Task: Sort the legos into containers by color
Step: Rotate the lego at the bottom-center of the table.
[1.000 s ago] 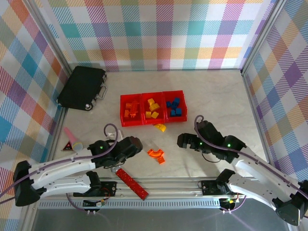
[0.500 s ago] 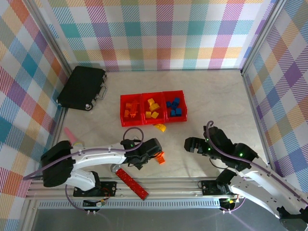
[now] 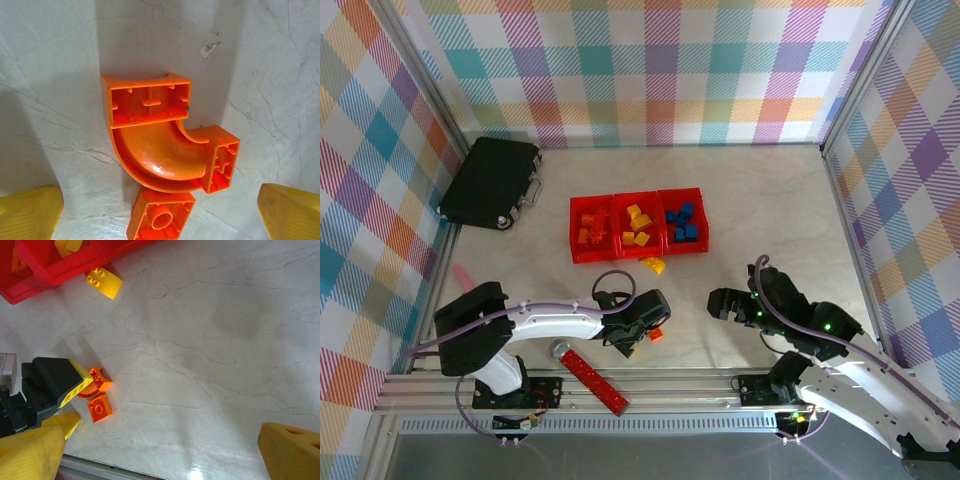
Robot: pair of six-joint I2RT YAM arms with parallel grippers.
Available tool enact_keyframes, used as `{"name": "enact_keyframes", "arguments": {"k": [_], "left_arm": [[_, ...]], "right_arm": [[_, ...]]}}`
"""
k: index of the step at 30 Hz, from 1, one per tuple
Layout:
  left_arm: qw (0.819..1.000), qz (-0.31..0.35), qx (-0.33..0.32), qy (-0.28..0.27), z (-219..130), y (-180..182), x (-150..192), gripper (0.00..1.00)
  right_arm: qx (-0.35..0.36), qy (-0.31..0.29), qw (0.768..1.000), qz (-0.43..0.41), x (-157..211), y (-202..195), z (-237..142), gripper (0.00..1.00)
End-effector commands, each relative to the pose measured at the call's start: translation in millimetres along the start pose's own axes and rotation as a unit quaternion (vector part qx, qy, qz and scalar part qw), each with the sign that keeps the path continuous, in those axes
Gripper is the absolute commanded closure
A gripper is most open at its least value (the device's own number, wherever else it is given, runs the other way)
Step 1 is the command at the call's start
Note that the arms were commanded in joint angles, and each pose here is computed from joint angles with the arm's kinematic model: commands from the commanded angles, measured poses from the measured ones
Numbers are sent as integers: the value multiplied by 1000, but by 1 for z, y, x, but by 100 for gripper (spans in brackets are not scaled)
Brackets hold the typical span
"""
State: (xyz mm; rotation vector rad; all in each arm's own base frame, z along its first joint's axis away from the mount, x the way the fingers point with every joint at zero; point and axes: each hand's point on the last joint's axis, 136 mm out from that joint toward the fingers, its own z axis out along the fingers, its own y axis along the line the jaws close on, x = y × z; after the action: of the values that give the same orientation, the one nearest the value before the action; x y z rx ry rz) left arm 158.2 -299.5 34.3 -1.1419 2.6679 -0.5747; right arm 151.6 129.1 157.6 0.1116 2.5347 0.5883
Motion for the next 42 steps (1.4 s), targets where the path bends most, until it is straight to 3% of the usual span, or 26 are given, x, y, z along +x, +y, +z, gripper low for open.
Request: {"name": "enact_keyframes", "arguments": {"k": [1,11,20,27,31,38,42], "left_arm": [[999,-4,-1,-37,10,-1,-10,0],[996,13,-7,-93,14,-22,-48,4],[994,33,-8,-107,19,-47,-67,8],[988,88,-34,-124,21,-60,-83,10],[978,152,-48,-132,18,-78,-93,10],[948,279,-42,-148,-34,-107,-97,6],[951,262,-41,-159,-71,-83,-103,5]], "right_arm": [[13,-1,1000,8,3,-8,0,1],[18,-4,1000,8,4,-14,-4,1],[23,-9,1000,10,5,-19,-9,1],[25,-14,1000,9,4,-21,-13,1],[27,-14,1000,9,4,-22,-14,1],[27,-13,999,10,6,-24,-15,1],[23,-15,1000,12,6,-23,-15,1]]}}
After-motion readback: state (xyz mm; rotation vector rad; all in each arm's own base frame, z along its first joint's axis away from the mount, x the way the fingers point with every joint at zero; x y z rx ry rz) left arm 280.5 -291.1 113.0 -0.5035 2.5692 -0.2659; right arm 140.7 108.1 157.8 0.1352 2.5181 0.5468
